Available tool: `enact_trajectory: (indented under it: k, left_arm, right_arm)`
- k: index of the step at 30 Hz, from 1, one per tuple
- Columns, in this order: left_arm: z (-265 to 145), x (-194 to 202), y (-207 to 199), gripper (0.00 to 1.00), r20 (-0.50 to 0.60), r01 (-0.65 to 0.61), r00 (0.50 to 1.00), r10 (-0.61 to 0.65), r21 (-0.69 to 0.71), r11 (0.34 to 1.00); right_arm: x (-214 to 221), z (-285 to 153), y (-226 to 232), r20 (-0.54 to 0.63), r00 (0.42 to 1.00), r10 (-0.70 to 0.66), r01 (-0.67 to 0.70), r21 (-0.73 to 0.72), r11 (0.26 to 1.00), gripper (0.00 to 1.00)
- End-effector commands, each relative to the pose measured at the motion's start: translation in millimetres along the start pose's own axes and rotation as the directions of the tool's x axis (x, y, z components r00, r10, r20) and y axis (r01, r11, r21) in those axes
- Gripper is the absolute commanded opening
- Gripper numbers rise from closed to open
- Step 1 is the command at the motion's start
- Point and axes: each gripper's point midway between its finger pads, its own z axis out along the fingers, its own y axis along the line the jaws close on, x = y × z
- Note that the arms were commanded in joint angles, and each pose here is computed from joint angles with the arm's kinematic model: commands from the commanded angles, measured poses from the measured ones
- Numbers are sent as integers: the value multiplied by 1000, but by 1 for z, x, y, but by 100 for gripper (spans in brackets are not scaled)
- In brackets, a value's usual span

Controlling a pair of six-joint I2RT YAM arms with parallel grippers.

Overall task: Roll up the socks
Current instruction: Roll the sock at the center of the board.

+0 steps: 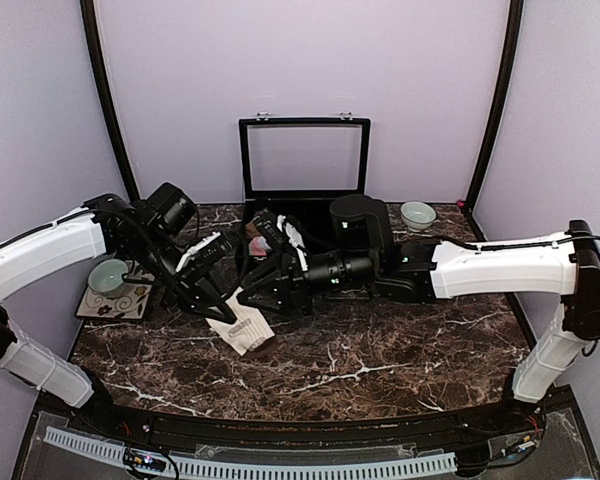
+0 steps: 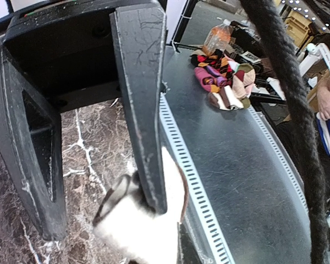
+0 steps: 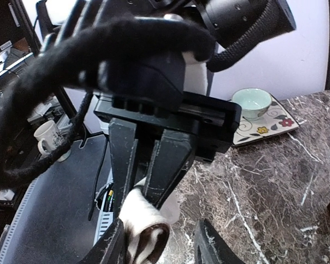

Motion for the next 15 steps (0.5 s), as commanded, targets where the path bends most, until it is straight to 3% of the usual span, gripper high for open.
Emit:
enact_trajectory:
  k: [1, 6, 9, 11, 13, 15]
  left_arm:
    - [-7, -16, -19, 0, 64, -18, 998, 14, 62, 998]
    - [-7, -13, -12, 0, 46, -14, 999, 12, 30, 999]
    - [-7, -11, -8, 0, 40, -8, 999, 8, 18, 1000]
    - [-6, -10, -6, 0, 34, -3, 999, 3, 11, 1000]
    - [-6, -10, -6, 0, 35, 0, 999, 0, 14, 1000]
    - [-6, -11, -7, 0, 39, -3, 999, 2, 19, 1000]
  right_arm:
    - [-2, 7, 19, -8, 1000, -18, 17, -119, 993, 41]
    - [-3, 6, 31, -21, 1000, 11, -15, -217, 976, 43]
    - [-8, 5, 35, -15, 1000, 11, -14, -234, 972, 54]
    - [-10, 5, 32, -17, 1000, 5, -9, -213, 977, 56]
    - [-11, 6, 28, -16, 1000, -7, 4, -183, 983, 55]
    - [-8, 9, 21, -31, 999, -20, 15, -148, 989, 48]
